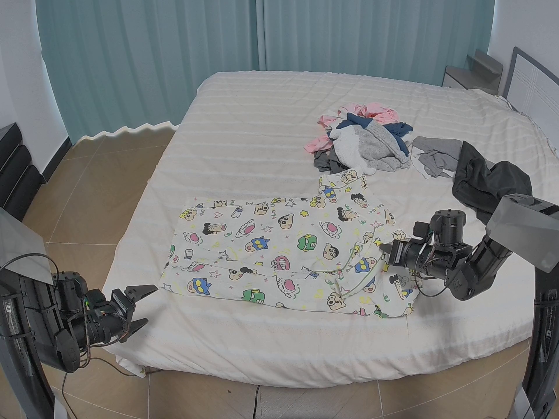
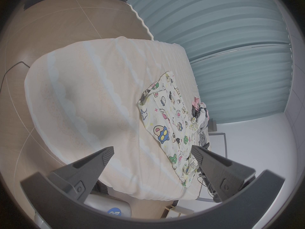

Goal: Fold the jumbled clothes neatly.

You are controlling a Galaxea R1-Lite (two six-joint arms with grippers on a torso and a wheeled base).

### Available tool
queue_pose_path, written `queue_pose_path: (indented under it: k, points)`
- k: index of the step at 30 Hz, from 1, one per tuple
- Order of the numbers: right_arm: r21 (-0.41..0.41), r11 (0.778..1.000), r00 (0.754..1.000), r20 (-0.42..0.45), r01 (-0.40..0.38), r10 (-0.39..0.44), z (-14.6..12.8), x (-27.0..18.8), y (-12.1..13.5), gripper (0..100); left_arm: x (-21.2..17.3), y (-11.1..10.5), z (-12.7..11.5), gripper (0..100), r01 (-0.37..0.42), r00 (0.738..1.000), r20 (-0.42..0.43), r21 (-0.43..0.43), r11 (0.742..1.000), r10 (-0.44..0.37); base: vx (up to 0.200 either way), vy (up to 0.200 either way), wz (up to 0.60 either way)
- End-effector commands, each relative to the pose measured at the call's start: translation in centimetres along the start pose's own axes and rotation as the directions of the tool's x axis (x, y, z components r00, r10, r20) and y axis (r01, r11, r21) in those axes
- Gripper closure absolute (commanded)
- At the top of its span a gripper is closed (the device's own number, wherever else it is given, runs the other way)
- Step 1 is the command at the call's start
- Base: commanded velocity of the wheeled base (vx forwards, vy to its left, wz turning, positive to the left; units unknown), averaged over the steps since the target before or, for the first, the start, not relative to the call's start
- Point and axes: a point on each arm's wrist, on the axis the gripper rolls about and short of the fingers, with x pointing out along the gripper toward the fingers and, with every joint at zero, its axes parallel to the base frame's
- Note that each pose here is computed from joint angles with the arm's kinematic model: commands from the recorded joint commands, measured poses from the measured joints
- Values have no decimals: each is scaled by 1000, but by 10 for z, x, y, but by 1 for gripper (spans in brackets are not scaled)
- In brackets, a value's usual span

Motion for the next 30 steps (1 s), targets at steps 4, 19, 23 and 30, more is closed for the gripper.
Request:
queue_pose_path:
  k: [4, 19, 23, 30]
  points:
    - [-31, 999, 998, 43, -41, 42, -16, -36, 8, 100, 0, -1, 1, 0, 11, 1000, 8, 8, 1000, -11, 0, 0, 0]
    - [-81, 989, 988, -100, -127, 119, -65, -93, 12, 100, -1, 0, 0, 0, 7, 1000, 5, 5, 1000, -7, 0, 0, 0]
    - [-114, 983, 981, -147, -141, 124, -76, -100, 10, 100, -1, -1, 0, 0, 7, 1000, 3, 9, 1000, -8, 0, 0, 0]
    - [-139, 983, 972, -218, -121, 88, -94, -96, -1, 100, -1, -1, 0, 0, 7, 1000, 3, 9, 1000, -8, 0, 0, 0]
